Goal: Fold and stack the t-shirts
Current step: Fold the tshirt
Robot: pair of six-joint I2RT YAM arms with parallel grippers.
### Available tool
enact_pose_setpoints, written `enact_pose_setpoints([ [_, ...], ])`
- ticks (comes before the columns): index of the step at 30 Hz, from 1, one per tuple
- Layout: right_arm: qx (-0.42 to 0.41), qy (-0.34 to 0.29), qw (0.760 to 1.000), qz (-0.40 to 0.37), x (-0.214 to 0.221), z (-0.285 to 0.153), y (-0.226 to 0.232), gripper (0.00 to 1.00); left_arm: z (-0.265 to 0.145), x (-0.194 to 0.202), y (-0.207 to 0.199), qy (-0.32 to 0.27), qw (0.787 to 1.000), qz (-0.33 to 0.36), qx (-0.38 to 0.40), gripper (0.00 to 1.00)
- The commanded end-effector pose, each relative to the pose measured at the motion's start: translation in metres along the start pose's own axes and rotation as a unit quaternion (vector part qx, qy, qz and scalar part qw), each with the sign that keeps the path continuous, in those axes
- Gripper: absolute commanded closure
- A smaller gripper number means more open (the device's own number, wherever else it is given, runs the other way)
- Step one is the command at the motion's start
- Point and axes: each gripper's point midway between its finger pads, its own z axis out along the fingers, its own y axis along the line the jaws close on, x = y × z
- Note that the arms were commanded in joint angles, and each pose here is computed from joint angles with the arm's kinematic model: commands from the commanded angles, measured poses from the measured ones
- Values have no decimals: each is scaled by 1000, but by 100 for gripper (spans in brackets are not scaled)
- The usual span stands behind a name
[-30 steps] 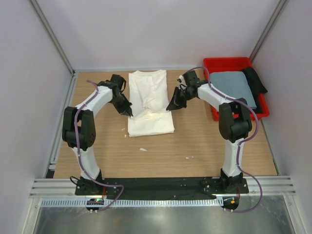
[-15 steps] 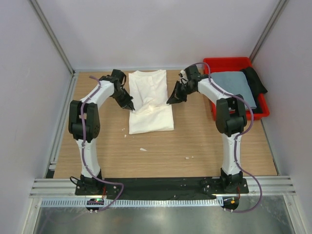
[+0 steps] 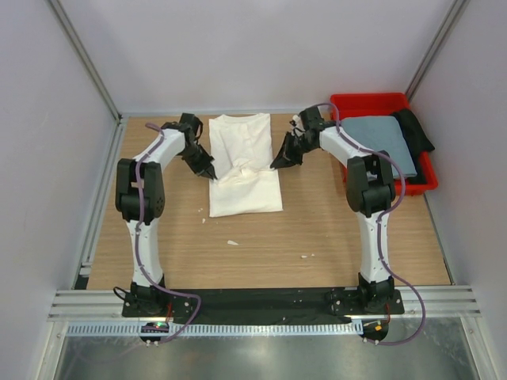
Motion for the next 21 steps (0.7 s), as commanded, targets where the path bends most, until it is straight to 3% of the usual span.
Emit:
enact_pose_setpoints([
  [1, -21, -18, 999, -21, -17, -7, 13, 99, -6, -7, -12, -1, 1000, 11, 20, 100],
  [14, -28, -15, 999, -19, -28, -6, 16, 99, -9, -22, -15, -9, 1000, 8, 17, 100],
  [21, -43, -41, 998, -31, -32, -30, 41, 99, -46, -26, -33, -47, 997, 10, 53, 100],
])
